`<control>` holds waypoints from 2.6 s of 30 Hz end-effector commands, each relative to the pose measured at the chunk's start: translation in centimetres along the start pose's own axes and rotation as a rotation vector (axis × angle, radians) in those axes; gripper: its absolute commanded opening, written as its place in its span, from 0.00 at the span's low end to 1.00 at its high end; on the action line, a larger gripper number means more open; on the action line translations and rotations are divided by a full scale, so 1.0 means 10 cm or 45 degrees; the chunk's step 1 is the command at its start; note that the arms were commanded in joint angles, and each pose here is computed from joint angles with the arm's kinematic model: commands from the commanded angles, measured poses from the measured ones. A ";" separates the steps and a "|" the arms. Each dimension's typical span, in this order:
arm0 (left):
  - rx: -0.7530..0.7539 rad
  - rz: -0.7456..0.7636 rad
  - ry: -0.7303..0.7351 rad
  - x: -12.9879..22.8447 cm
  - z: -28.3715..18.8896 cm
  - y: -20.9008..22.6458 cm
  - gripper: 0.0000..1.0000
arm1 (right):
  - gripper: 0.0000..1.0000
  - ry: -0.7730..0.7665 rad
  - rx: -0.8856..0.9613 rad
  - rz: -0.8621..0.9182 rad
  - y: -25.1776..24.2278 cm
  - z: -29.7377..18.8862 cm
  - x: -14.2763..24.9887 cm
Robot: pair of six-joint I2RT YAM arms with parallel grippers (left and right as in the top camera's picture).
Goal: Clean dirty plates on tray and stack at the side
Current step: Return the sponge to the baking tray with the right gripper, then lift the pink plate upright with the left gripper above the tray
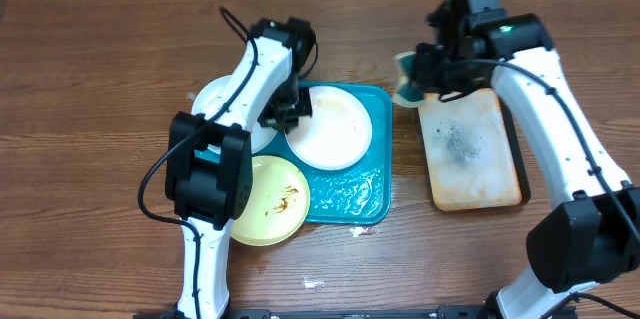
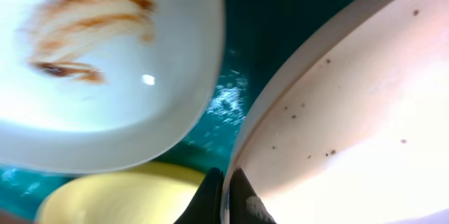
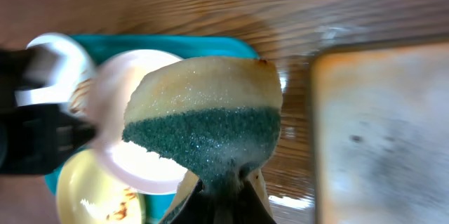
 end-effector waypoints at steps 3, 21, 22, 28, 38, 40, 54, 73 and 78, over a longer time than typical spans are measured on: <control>-0.061 -0.056 -0.239 -0.07 -0.54 0.06 0.04 | 0.04 -0.015 0.131 0.090 -0.27 -0.16 -0.01; -0.264 -0.039 -0.517 0.19 -0.92 -0.05 0.04 | 0.04 0.059 0.165 0.116 -0.33 -0.16 0.09; -0.302 -0.044 -0.540 0.21 -0.93 -0.04 0.04 | 0.04 0.065 0.166 0.118 -0.33 -0.16 0.09; -0.352 -0.017 -0.617 0.30 -1.02 -0.04 0.04 | 0.04 0.087 0.169 0.123 -0.33 -0.16 0.12; -0.344 -0.032 -0.881 0.49 -1.55 0.20 0.04 | 0.04 0.124 0.201 0.132 -0.35 -0.16 0.16; -0.345 -0.009 -0.919 0.54 -1.67 0.28 0.04 | 0.04 0.130 0.201 0.134 -0.35 -0.17 0.17; -0.405 0.046 -1.094 0.70 -2.04 0.54 0.04 | 0.04 0.148 0.208 0.138 -0.35 -0.17 0.19; -0.587 0.282 -1.163 0.88 -1.60 -0.21 0.04 | 0.04 0.221 0.365 0.151 -0.44 -0.20 0.28; -0.647 0.270 -1.199 0.83 -1.50 -0.29 0.04 | 0.04 0.227 0.372 0.201 -0.49 -0.22 0.30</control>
Point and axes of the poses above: each gripper's point midway between its finger pads, its own z axis out along the fingers, its own y axis along the line the jaws close on, x = y × z, the point moved 10 cm from there along -z, back along the fingers, and after that the axes turned 15 degrees about -z, right-handed, at the moved point
